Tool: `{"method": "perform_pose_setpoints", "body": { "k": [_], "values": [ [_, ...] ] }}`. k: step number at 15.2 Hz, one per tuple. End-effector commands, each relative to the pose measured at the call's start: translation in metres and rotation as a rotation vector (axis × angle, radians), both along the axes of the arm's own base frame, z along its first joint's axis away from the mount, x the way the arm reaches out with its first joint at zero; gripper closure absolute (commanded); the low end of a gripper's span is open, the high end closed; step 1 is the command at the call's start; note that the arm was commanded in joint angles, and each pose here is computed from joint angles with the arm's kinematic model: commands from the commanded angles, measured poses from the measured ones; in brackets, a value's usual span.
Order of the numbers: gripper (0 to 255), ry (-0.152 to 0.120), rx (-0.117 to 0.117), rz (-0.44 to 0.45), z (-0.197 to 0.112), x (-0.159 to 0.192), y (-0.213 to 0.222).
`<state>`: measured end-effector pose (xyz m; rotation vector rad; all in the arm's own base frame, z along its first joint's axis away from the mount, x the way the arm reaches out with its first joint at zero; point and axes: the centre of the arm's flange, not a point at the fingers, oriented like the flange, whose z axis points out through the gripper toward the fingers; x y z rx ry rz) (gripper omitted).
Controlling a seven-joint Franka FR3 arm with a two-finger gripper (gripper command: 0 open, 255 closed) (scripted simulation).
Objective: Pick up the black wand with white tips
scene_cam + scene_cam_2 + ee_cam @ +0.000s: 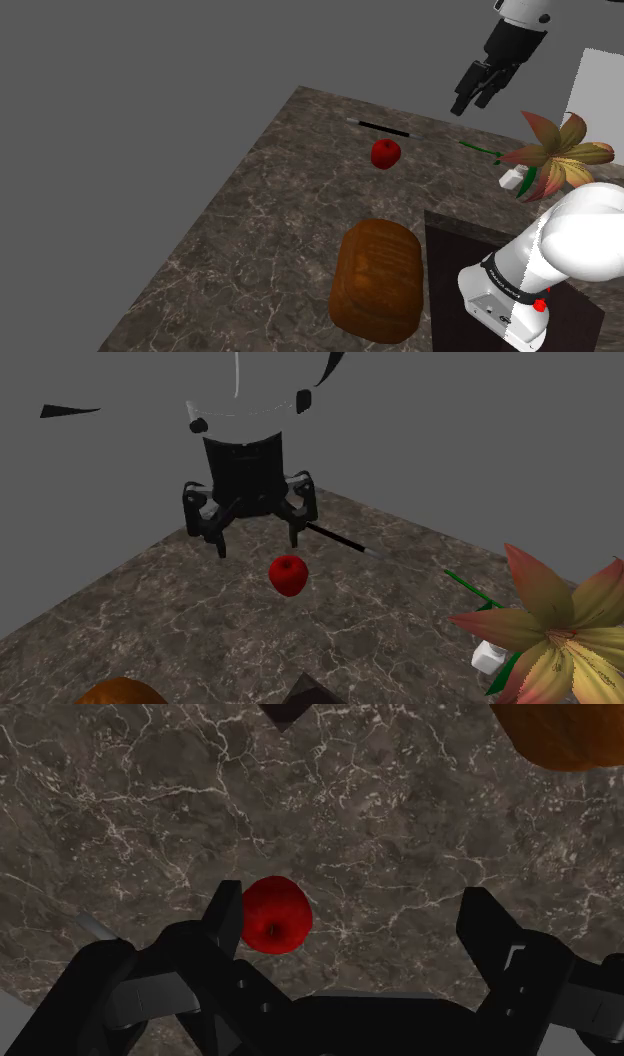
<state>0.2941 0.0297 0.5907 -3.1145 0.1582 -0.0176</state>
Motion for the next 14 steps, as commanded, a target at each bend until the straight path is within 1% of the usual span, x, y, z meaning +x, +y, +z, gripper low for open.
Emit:
{"method": "perform_pose_setpoints", "body": {
  "k": [1, 14],
  "values": [
    [0, 0.000, 0.000, 0.000, 0.000, 0.000, 0.000],
    [0, 0.027, -0.001, 0.250, -0.093, 0.093, -0.113]
  ]
}}
